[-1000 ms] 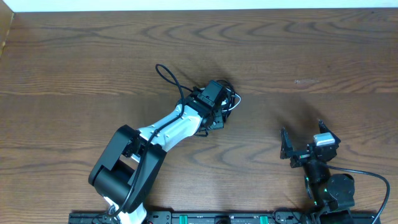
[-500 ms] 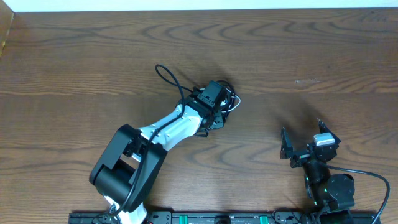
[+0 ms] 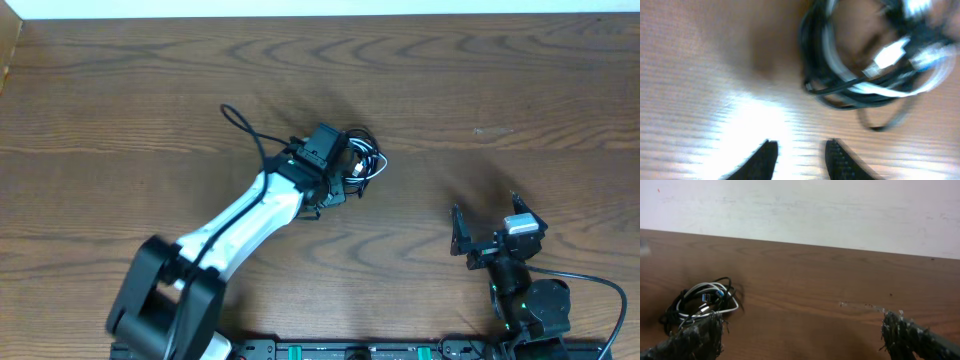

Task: Untangle cables

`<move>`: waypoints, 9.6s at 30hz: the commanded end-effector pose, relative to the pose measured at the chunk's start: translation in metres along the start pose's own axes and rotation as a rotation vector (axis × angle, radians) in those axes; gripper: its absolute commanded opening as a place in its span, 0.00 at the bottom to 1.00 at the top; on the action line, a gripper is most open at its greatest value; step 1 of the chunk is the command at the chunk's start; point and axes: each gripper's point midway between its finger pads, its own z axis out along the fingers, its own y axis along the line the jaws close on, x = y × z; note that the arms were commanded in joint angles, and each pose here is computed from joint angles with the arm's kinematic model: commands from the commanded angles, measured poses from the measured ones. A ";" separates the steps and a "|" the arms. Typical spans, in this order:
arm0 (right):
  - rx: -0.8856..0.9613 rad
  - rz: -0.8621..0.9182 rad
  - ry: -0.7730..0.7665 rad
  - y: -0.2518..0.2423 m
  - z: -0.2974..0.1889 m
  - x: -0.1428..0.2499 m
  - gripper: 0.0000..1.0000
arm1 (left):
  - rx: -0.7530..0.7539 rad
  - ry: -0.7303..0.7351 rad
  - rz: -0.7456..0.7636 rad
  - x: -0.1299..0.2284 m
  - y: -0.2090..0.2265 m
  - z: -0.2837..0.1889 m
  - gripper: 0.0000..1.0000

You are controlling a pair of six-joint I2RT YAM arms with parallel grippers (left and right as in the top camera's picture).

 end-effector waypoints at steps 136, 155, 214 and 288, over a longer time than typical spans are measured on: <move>-0.002 -0.008 0.001 0.000 0.000 0.001 0.99 | 0.221 -0.058 0.257 -0.003 -0.036 -0.048 0.16; -0.002 -0.007 0.001 0.000 0.000 0.001 0.99 | 0.074 -0.185 0.324 -0.017 -0.027 -0.050 0.08; -0.002 -0.008 0.001 0.000 0.000 0.001 0.99 | -0.132 -0.234 0.100 -0.015 -0.004 -0.020 0.50; 0.004 -0.008 -0.008 0.000 0.000 -0.002 0.99 | 0.617 0.021 0.441 -0.019 -0.060 -0.055 0.07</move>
